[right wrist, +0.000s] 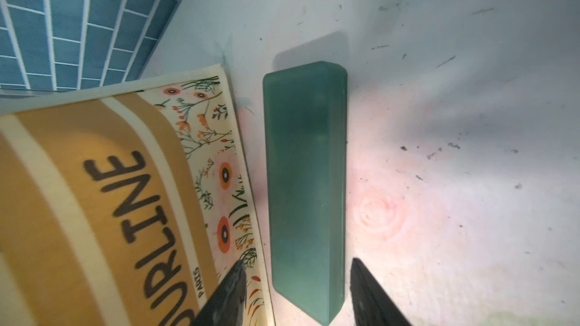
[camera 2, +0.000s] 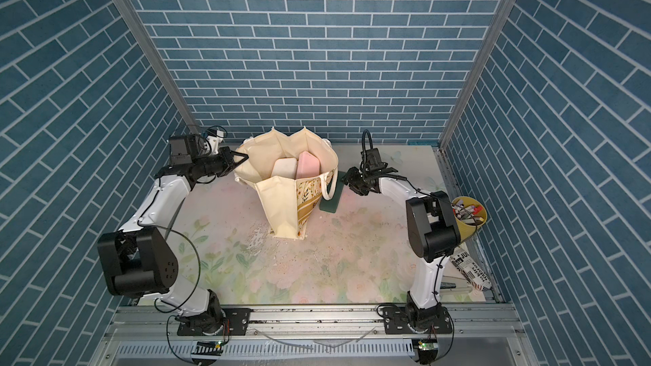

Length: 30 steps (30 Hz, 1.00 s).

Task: Take out the pencil case from the canvas bag
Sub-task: Place the pencil case at the center of the board.

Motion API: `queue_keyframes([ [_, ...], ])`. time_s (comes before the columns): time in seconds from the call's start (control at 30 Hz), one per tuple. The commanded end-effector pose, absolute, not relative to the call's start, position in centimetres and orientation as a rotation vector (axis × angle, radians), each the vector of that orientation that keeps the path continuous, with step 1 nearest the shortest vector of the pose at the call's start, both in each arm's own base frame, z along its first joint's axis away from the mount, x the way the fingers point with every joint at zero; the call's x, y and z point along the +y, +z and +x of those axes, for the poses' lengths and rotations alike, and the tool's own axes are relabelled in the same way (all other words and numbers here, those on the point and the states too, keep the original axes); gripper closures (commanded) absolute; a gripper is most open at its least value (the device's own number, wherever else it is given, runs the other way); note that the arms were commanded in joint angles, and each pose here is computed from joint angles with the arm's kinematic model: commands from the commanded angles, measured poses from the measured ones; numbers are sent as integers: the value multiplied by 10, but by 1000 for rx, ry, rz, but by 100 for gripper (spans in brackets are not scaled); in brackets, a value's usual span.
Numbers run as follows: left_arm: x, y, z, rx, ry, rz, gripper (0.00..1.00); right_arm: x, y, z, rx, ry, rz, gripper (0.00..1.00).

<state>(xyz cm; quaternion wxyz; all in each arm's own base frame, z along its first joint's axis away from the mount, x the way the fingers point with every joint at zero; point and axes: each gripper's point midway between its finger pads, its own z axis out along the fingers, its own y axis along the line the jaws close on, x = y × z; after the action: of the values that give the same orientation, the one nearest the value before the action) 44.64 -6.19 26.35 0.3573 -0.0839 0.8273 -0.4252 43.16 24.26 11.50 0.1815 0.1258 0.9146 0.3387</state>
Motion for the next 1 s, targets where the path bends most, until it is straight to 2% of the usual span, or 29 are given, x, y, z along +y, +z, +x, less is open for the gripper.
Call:
queue_keyframes([
  [0.0,-61,283,442,2074,-1094,-163,100,231,126,416,2582,898,319,47],
  [0.47,-50,290,448,2006,-1108,-181,100,211,210,371,2449,784,217,48],
  [0.73,-50,282,459,1942,-1203,-249,100,218,281,368,2338,797,88,49],
  [0.97,-52,286,457,1929,-1221,-243,100,233,320,379,2239,846,70,51],
])
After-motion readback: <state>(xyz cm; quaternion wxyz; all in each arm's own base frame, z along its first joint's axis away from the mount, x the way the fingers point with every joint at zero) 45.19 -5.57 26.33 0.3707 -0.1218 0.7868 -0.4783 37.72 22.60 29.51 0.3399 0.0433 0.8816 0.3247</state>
